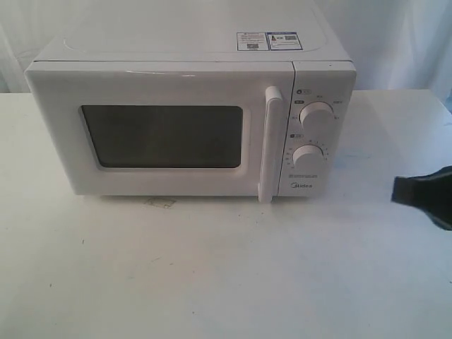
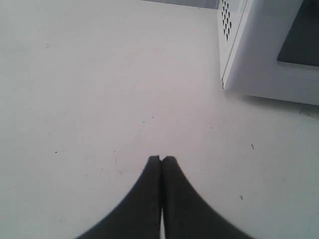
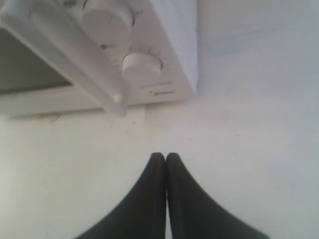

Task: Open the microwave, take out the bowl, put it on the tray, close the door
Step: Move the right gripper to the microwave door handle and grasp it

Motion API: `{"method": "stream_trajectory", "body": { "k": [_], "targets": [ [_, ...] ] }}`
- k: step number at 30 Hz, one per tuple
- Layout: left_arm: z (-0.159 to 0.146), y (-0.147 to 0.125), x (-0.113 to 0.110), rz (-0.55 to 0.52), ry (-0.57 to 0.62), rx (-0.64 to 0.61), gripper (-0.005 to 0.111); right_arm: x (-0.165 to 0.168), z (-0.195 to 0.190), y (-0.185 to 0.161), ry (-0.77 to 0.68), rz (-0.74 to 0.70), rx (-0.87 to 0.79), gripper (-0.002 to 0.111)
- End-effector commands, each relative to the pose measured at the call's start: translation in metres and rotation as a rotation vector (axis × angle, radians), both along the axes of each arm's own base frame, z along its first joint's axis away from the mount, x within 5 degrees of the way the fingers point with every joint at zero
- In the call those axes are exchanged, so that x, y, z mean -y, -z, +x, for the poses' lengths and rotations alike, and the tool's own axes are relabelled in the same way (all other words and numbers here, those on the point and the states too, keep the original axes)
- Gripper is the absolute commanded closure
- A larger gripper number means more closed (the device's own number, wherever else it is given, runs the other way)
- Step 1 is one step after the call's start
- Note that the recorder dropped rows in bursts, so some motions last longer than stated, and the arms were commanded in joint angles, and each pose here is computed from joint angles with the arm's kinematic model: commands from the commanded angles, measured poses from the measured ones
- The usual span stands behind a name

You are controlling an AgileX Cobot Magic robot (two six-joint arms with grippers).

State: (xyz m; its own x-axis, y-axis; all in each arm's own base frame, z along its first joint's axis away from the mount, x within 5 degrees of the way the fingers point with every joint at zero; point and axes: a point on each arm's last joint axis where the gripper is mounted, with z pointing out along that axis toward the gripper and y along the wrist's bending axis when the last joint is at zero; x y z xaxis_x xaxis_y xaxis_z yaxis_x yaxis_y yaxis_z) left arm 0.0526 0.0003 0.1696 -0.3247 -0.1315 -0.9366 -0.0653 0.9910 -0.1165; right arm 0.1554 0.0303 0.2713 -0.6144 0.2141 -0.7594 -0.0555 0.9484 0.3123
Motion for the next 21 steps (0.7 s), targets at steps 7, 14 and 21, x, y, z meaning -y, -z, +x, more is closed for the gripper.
{"method": "stream_trajectory", "body": {
  "k": [7, 14, 21],
  "targets": [
    [0.000, 0.001, 0.000, 0.001, -0.005, -0.003, 0.107, -0.051, 0.023, 0.005, -0.539, 0.084, 0.168, 0.108],
    [0.000, 0.001, 0.000, 0.001, -0.005, -0.003, 0.107, -0.063, 0.020, -0.005, -0.773, 0.009, 0.410, 0.108],
    [0.000, 0.001, 0.000, 0.001, -0.005, -0.003, 0.107, -0.063, 0.033, 0.000, -0.822, -0.191, 0.570, 0.106]
  ]
}}
